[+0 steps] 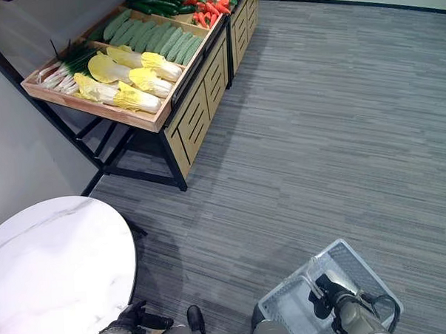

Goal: Get the vegetables into the basket

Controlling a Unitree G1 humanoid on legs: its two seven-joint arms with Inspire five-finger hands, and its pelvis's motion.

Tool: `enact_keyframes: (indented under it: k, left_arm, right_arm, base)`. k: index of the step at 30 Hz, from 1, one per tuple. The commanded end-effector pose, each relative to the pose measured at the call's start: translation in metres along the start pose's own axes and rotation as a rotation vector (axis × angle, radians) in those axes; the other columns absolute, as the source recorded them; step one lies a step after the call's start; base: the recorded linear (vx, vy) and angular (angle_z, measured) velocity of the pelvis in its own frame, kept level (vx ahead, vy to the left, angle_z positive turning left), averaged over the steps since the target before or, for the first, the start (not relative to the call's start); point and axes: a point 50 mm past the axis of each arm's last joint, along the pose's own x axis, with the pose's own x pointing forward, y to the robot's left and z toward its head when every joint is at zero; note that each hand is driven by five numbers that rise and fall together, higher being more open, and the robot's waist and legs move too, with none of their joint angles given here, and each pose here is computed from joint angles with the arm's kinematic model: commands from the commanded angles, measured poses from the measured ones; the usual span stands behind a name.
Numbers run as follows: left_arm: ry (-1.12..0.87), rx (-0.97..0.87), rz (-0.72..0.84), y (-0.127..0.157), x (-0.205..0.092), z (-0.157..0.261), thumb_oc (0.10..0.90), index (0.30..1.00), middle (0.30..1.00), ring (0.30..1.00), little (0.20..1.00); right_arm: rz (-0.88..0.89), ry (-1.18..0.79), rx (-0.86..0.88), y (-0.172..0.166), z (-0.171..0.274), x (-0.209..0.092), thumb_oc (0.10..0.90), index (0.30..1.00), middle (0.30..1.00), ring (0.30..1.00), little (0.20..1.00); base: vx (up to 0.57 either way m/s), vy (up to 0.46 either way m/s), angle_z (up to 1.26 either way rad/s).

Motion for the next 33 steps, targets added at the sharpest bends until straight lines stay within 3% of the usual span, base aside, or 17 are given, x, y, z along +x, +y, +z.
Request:
enact_keyframes:
  k: [1,11,33]
  left_arm:
    - [-0.008,0.046,0.044,0.017,0.003,0.008,0.900,1.000,1.000,1.000,1.000]
    - [-0.002,0.066,0.020,0.013,0.003,0.007,0.900,1.000,1.000,1.000,1.000]
    - [0.025,0.098,0.011,0.009,0.002,0.000,0.900,1.000,1.000,1.000,1.000]
  right_arm:
    - [-0.042,-0.038,0.100,-0.010,0.022,0.008,0.400,0.300,0.300,0.300,0.300]
    - [0.046,0.137,0.244,0.024,-0.006,0.006,0.400,0.300,0.300,0.300,0.300]
    - [0.073,0.121,0.223,0.031,-0.001,0.006,0.400,0.300,0.300,0.300,0.300]
  base:
    - [0.05,-0.001,-0.04]
    - [0.05,-0.016,-0.06]
    - [0.02,-0.021,-0.02]
